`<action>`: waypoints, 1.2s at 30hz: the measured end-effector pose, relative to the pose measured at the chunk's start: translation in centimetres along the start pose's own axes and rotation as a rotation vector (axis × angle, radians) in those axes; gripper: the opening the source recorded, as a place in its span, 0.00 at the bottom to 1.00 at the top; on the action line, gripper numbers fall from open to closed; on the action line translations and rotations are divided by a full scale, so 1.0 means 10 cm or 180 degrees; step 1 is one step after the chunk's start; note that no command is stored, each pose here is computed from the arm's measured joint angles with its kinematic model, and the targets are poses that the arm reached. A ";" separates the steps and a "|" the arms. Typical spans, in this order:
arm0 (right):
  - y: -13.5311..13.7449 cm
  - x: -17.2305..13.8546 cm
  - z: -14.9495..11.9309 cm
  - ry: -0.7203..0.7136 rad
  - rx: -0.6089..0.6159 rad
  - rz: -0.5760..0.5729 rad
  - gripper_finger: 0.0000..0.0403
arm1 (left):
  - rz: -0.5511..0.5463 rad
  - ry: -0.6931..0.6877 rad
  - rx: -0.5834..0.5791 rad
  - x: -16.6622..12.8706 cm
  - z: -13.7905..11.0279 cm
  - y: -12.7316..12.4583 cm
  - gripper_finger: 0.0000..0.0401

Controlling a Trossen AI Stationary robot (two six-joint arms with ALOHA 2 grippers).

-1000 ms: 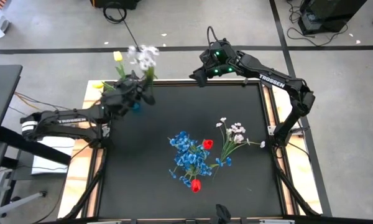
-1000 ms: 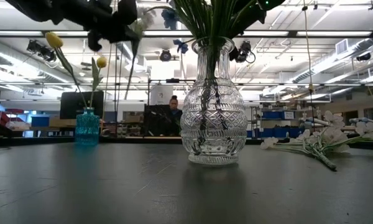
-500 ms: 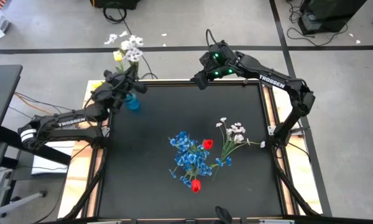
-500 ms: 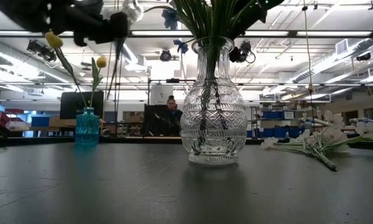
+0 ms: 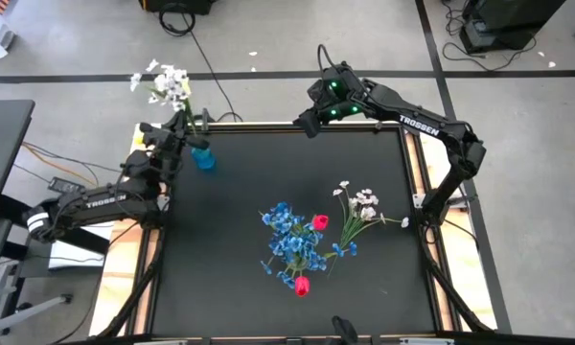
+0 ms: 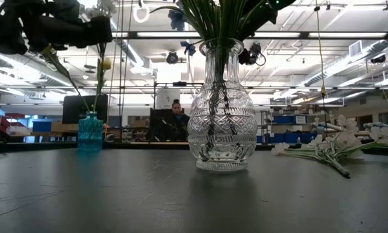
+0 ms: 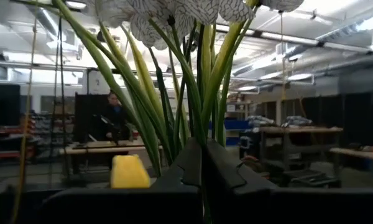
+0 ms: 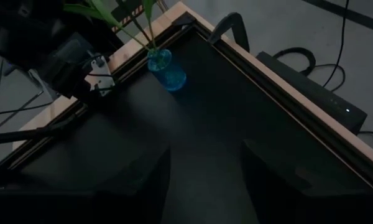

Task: Sort flowers into vase by color
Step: Put the left white flower into the blue vase

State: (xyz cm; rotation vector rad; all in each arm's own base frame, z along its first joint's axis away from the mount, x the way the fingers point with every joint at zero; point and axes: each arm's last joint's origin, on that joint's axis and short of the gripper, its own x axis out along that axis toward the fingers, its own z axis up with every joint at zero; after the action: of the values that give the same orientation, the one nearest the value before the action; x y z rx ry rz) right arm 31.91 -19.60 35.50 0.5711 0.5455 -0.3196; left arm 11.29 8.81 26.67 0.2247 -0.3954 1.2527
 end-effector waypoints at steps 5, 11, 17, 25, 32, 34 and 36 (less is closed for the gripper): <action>0.00 0.00 0.01 -0.0026 -0.0002 0.0008 0.50 | 0.0049 0.0038 0.0087 0.02 -0.02 0.02 0.01; 0.01 0.00 0.03 -0.0111 0.0020 0.0031 0.50 | -0.0243 -0.0143 0.0074 0.09 0.12 -0.02 0.01; 0.02 0.00 0.06 -0.0181 -0.0004 0.0055 0.50 | -0.0678 -0.0086 0.0313 0.31 0.50 -0.12 0.02; 0.02 0.00 0.06 -0.0188 -0.0007 0.0057 0.50 | -0.0863 -0.0394 0.0224 0.51 1.15 -0.16 0.02; 0.03 0.01 0.03 -0.0118 0.0016 0.0049 0.50 | -0.0751 0.0077 0.0105 0.18 0.89 -0.22 0.01; 0.05 0.01 0.02 -0.0101 0.0007 0.0059 0.50 | -0.0781 0.0122 -0.0055 0.04 0.73 -0.26 0.00; 0.06 0.02 0.02 -0.0084 -0.0005 0.0062 0.50 | -0.0842 0.0142 -0.0171 -0.11 0.57 -0.31 0.00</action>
State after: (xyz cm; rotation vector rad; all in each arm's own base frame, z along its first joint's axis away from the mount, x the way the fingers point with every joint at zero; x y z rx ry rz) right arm 32.35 -19.25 35.78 0.5696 0.5145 -0.3078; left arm 13.01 4.75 31.51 0.1960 -0.3482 0.9842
